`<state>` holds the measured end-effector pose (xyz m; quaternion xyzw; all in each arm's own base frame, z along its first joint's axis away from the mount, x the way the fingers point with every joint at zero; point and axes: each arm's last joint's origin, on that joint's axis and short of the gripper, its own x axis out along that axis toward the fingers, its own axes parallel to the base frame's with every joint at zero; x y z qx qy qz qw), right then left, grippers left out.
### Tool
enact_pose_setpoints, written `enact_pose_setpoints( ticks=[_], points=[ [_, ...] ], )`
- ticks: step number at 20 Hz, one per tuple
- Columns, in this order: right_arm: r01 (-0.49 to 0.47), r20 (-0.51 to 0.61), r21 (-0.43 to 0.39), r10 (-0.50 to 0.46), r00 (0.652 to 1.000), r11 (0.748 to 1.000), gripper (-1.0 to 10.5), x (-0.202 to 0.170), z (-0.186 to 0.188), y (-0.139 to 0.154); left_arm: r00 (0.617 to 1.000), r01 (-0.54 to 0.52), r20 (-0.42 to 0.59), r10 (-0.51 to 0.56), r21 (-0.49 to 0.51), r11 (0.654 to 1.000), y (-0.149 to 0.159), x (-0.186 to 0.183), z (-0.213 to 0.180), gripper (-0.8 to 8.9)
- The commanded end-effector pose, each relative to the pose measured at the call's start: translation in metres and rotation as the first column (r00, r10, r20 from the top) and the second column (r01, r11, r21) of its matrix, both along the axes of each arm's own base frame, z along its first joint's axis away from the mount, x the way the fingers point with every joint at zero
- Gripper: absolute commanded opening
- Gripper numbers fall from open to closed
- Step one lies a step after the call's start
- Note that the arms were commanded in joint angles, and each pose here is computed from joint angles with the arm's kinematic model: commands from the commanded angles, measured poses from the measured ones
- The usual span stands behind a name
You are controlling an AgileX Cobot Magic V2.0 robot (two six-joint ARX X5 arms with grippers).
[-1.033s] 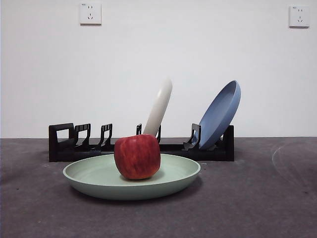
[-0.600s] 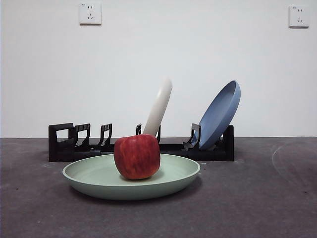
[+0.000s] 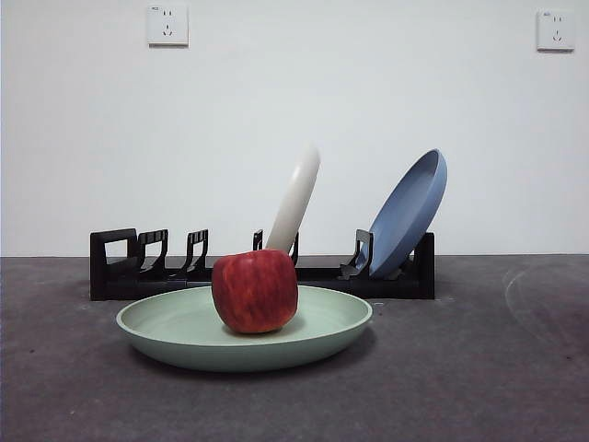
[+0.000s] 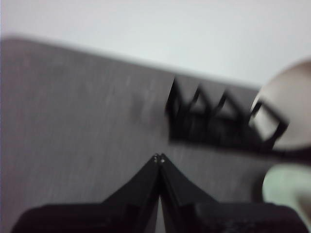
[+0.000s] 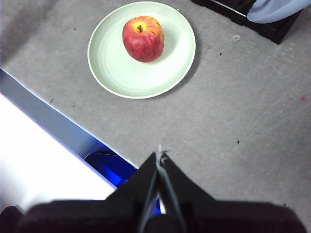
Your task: Take the green plate from the plate rack,put the plate on the table,take the apple from the table,put the apple in the plate
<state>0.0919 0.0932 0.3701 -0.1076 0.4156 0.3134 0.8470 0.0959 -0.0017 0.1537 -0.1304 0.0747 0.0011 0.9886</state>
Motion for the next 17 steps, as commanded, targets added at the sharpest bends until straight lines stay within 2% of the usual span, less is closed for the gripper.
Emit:
enact_pose_setpoints(
  ticks=[1,17],
  points=[
    [0.008,-0.006,0.001,-0.008,1.0,1.0,-0.1,0.0007,-0.002,0.0008,1.0,0.021,-0.015,-0.021,0.045,0.999,-0.0001,0.0001,-0.0033,-0.03],
    [0.007,-0.006,0.002,-0.007,1.0,1.0,-0.1,0.0007,-0.002,0.0009,0.999,0.038,-0.027,-0.037,0.06,0.997,-0.0008,0.0008,-0.0042,-0.03]
  ],
)
